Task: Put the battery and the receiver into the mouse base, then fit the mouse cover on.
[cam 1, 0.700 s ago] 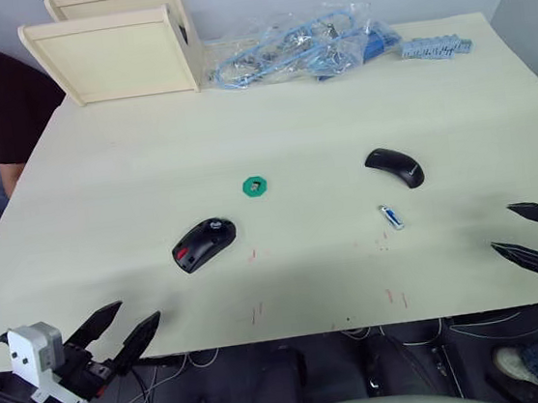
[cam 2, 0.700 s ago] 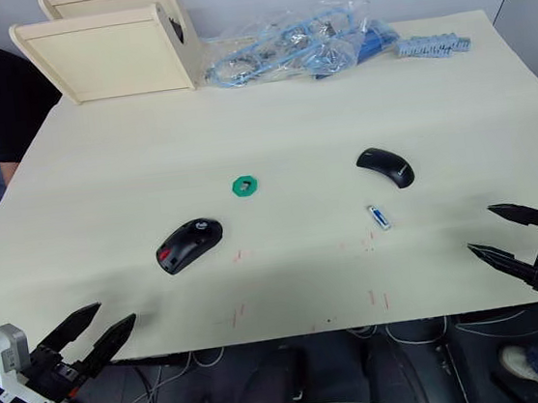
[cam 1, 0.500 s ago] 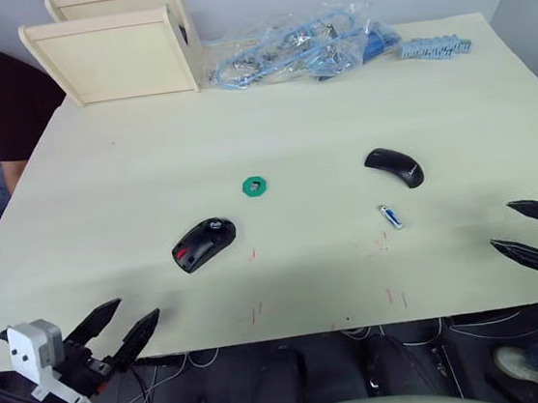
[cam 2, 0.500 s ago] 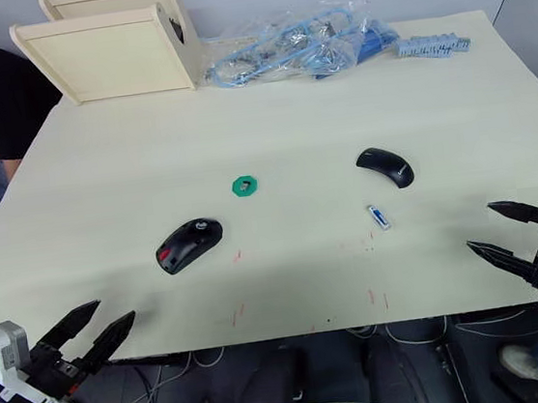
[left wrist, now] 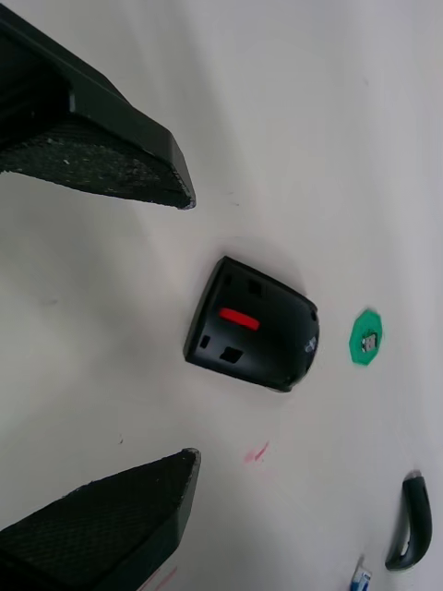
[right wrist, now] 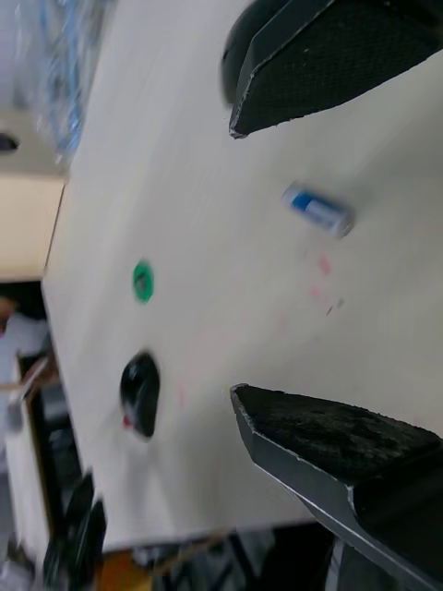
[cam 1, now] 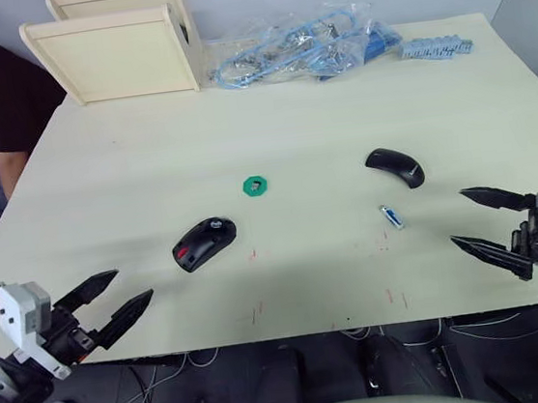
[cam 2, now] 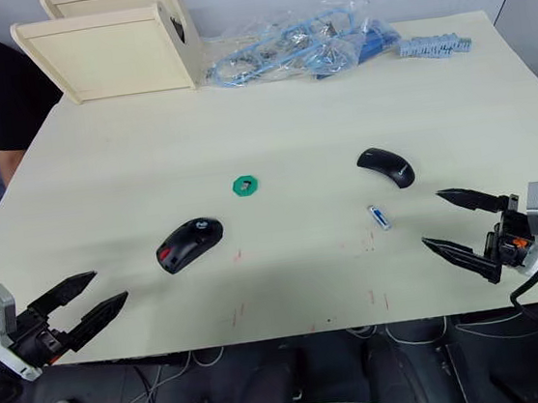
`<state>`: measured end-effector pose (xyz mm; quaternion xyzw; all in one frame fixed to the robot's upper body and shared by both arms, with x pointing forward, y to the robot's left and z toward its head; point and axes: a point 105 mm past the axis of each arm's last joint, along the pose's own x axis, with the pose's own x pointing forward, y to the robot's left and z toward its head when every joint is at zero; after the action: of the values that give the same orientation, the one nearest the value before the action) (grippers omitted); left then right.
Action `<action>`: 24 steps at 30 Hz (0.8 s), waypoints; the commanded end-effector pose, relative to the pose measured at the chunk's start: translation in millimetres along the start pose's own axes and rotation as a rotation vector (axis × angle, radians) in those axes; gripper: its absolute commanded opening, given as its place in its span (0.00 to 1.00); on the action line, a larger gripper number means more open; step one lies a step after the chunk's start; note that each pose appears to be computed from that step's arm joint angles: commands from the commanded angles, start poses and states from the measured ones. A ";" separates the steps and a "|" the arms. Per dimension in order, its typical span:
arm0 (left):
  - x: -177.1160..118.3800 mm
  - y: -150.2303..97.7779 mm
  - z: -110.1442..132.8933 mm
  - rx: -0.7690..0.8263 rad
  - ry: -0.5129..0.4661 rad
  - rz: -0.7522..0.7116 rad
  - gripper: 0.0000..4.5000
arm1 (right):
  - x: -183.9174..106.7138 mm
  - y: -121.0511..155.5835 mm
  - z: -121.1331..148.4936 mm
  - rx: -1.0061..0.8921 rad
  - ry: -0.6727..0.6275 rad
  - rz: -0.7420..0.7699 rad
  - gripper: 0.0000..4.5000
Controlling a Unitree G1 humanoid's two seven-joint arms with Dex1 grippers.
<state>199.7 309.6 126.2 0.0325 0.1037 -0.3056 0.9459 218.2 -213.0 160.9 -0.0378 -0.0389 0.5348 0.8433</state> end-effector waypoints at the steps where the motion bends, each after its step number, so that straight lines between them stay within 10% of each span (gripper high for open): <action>1: 1.5 3.7 3.7 0.020 0.014 -0.037 0.98 | -0.9 3.3 8.7 -0.033 -0.023 0.061 1.00; 24: 67.9 19.9 18.5 0.100 0.212 -0.324 0.98 | -13.0 37.1 -3.8 -0.119 -0.089 0.120 1.00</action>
<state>266.4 285.9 129.3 0.0862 0.1792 -0.4505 0.8704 184.0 -212.6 147.7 -0.0561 -0.0869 0.5748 0.8118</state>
